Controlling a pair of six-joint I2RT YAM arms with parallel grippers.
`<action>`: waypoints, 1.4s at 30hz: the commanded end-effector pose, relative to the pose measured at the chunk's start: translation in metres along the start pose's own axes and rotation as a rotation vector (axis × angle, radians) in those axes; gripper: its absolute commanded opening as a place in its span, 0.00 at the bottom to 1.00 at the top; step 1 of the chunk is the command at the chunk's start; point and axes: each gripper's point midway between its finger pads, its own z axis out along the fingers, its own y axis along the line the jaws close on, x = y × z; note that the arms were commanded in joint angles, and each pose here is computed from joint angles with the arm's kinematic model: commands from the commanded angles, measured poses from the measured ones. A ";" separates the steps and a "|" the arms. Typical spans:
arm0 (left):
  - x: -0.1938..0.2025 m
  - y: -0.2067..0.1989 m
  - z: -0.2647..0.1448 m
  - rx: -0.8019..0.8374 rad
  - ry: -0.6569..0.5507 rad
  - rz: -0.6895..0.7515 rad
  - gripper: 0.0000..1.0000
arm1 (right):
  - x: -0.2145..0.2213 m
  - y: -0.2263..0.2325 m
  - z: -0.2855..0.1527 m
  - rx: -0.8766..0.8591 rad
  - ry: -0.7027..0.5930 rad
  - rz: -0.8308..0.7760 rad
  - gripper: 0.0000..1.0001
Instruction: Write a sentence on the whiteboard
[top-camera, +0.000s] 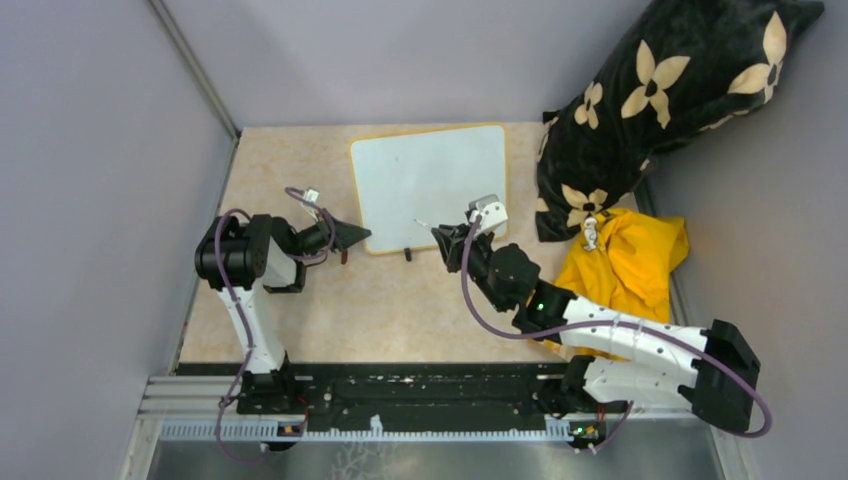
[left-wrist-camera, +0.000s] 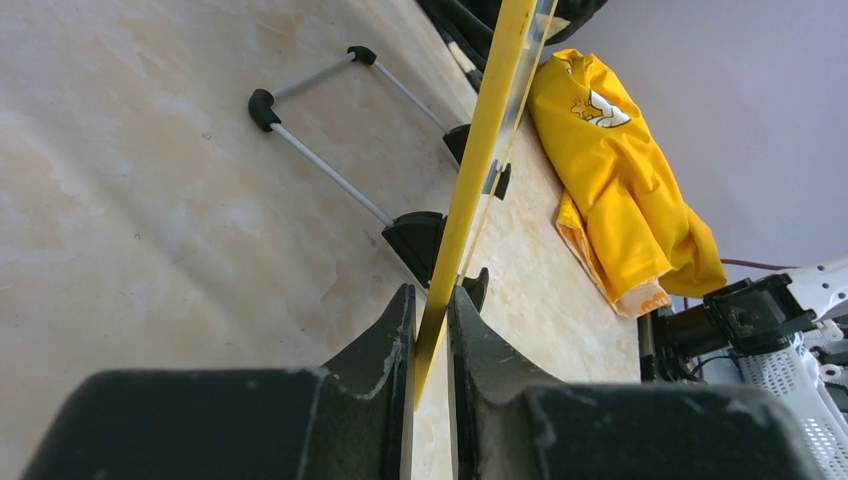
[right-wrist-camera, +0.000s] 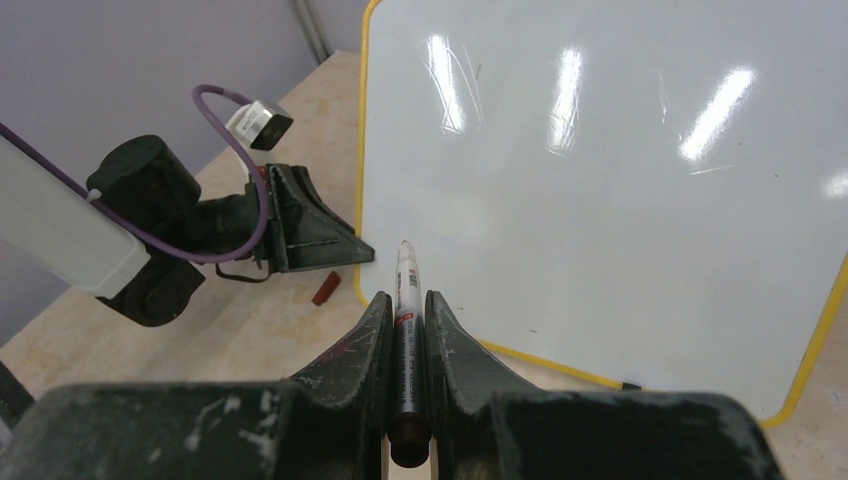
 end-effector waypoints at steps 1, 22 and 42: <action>0.001 -0.002 0.000 0.013 -0.018 0.040 0.16 | -0.033 0.001 0.012 0.038 -0.095 0.007 0.00; 0.000 -0.002 -0.001 0.011 -0.026 0.047 0.01 | -0.063 -0.005 0.120 0.215 -0.250 -0.095 0.00; 0.000 -0.003 -0.001 0.017 -0.027 0.053 0.00 | -0.039 0.005 0.160 0.139 -0.187 -0.060 0.00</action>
